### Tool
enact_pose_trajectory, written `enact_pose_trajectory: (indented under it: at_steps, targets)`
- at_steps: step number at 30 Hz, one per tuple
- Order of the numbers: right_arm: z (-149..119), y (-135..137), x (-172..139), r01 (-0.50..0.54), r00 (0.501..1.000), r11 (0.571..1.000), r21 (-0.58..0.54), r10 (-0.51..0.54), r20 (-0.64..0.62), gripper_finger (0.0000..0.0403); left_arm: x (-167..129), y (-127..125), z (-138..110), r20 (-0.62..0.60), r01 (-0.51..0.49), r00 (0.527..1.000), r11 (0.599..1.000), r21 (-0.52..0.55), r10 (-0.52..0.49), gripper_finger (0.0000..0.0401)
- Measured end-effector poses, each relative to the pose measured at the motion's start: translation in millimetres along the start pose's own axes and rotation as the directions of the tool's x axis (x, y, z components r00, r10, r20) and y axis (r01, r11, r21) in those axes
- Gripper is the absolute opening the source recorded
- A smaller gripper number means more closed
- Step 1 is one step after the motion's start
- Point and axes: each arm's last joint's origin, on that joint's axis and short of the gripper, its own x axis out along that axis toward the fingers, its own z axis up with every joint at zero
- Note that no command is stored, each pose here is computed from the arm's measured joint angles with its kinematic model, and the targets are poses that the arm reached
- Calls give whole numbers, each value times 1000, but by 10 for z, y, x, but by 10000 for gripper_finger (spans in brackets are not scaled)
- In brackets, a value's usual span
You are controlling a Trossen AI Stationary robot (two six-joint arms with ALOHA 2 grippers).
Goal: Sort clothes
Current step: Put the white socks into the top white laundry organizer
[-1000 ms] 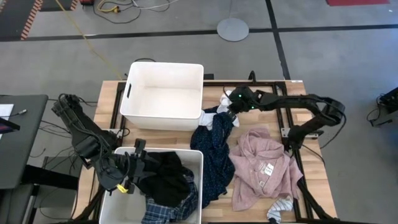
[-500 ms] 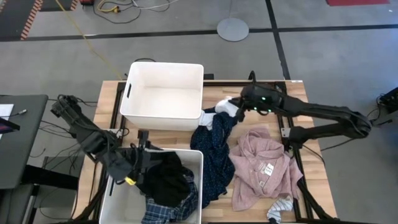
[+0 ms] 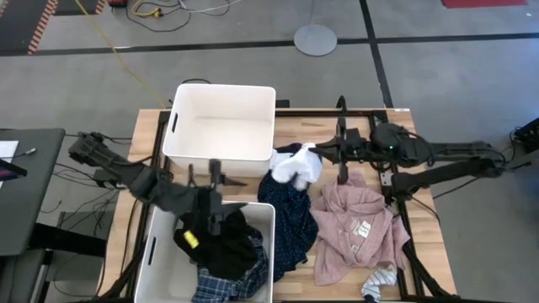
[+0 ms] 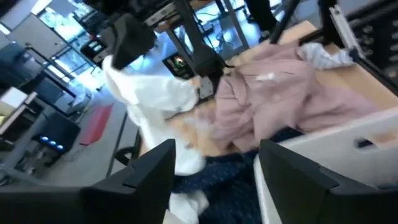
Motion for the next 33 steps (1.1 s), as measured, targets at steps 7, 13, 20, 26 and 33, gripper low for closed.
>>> enact_pose_trajectory:
  at_steps: [7, 13, 20, 26, 33]
  targets:
    - [231, 212, 149, -81, 997, 994, -73, 80, -13, 0, 325, 232, 0, 84, 21, 996, 998, -53, -16, 267]
    - [238, 306, 317, -52, 994, 990, -130, 39, -103, 0, 559, 399, -1, 190, 68, 981, 990, -125, -43, 275]
    - [237, 353, 478, -55, 990, 985, -166, 33, -136, 0, 888, 500, -76, 241, 110, 969, 970, -217, -56, 275]
    - [272, 388, 567, -52, 990, 978, -204, 24, -137, 0, 1124, 442, -167, 202, 85, 979, 966, -246, -35, 275]
    - [254, 452, 535, -57, 985, 974, -221, 20, -169, 0, 1140, 371, -132, 213, 51, 977, 976, -211, -5, 275]
